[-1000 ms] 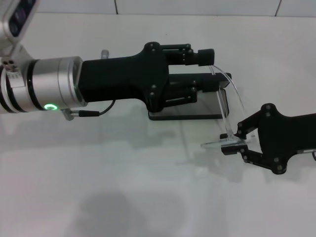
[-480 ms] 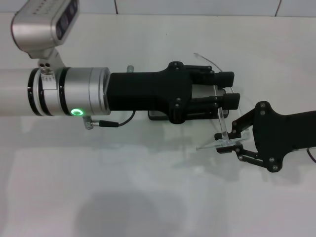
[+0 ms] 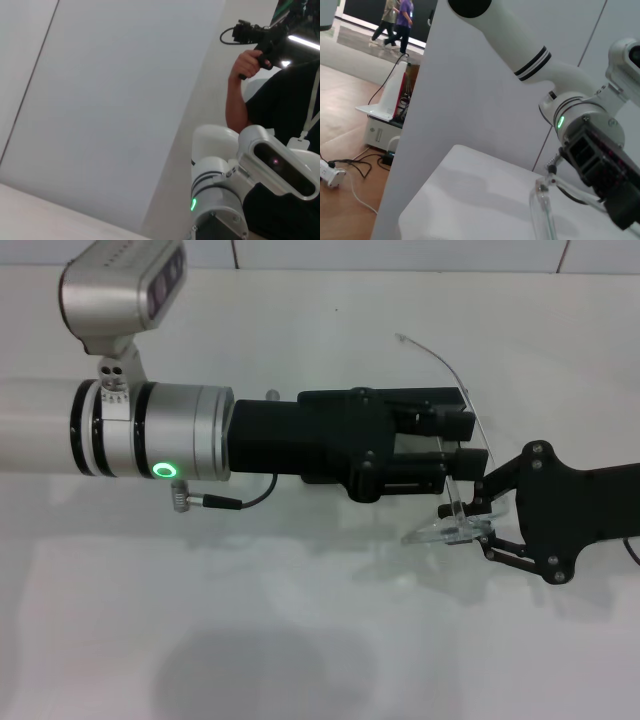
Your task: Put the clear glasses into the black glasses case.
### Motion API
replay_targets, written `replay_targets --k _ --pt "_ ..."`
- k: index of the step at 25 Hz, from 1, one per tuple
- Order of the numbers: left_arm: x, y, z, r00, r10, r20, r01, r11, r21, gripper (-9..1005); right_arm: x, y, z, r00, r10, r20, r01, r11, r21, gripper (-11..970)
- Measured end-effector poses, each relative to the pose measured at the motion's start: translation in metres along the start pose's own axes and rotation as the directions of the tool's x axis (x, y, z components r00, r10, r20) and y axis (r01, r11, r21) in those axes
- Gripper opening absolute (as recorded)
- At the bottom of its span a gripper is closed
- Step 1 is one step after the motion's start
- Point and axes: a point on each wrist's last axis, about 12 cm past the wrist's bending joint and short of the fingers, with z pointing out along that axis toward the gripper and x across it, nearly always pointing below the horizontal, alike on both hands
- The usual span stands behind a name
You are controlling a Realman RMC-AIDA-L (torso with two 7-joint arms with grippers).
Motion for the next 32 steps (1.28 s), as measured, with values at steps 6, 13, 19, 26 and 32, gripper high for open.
replay_targets --k 6,13,19,26,32 --pt "0.0 0.0 0.001 1.0 -0.016 0.003 0.016 1.0 0.001 483 0.0 0.001 0.001 1.0 -0.016 0.001 0.016 1.0 -0.005 117" --pt "-0.006 -0.001 -0.002 0.998 -0.003 0.064 0.003 1.0 -0.002 483 0.002 0.004 -0.001 1.0 -0.017 -0.001 0.017 1.0 0.0 117" --pt "-0.002 -0.002 0.0 0.999 -0.012 0.048 0.012 1.0 0.007 483 0.003 0.006 -0.002 1.0 -0.023 -0.004 0.023 1.0 0.012 118" --pt "0.009 -0.003 0.004 0.997 -0.066 0.026 0.065 0.998 0.012 482 0.002 0.006 -0.002 0.999 -0.036 0.015 0.036 0.999 0.022 118" --pt "0.012 -0.003 0.006 0.997 -0.08 0.008 0.08 0.997 0.016 482 0.001 0.006 -0.002 0.999 -0.049 0.019 0.049 0.999 0.022 117"
